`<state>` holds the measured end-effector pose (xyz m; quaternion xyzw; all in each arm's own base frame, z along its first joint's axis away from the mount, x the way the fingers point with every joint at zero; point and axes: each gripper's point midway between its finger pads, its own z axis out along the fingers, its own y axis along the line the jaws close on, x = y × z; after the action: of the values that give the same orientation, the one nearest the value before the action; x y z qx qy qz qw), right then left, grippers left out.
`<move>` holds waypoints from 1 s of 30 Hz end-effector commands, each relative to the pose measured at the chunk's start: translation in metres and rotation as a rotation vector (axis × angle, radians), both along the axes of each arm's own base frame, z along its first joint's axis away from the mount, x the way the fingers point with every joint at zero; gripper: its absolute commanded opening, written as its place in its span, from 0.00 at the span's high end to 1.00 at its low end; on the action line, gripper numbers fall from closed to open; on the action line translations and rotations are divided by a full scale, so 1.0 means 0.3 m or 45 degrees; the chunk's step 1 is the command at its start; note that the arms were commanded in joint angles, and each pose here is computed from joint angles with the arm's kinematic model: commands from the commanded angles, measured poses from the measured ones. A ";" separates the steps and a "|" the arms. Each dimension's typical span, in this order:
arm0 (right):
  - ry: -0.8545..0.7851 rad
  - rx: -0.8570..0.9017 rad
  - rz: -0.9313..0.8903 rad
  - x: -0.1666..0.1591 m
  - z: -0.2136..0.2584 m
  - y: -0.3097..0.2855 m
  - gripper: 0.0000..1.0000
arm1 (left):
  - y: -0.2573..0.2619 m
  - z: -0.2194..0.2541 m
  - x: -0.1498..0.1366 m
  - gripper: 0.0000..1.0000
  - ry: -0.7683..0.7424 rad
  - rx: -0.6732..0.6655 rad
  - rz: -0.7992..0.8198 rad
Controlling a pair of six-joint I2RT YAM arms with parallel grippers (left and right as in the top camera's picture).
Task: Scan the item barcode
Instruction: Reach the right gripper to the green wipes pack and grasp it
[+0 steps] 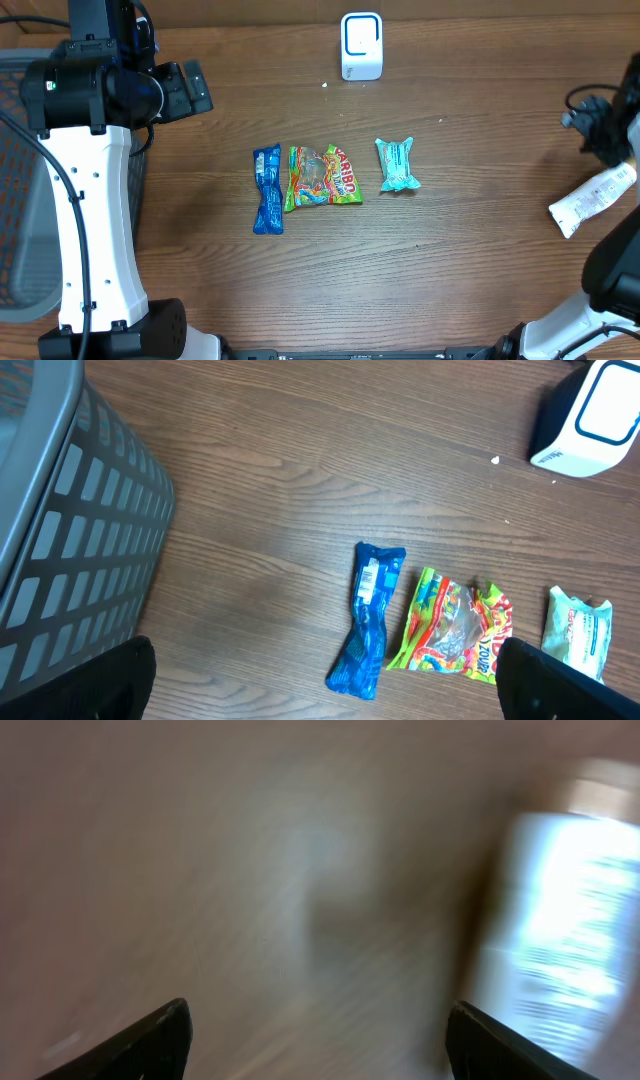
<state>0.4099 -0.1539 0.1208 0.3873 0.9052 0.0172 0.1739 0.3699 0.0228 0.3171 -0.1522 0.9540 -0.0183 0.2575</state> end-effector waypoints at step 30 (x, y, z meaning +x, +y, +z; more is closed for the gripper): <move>0.046 -0.510 1.210 -0.029 -0.104 1.242 0.49 | 0.003 0.025 0.003 0.00 -0.030 0.019 -0.009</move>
<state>0.4049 0.2263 0.1160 -0.1006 0.9685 -0.0415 0.2241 0.3699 0.0228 0.3171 -0.1522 0.9540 -0.0183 0.2575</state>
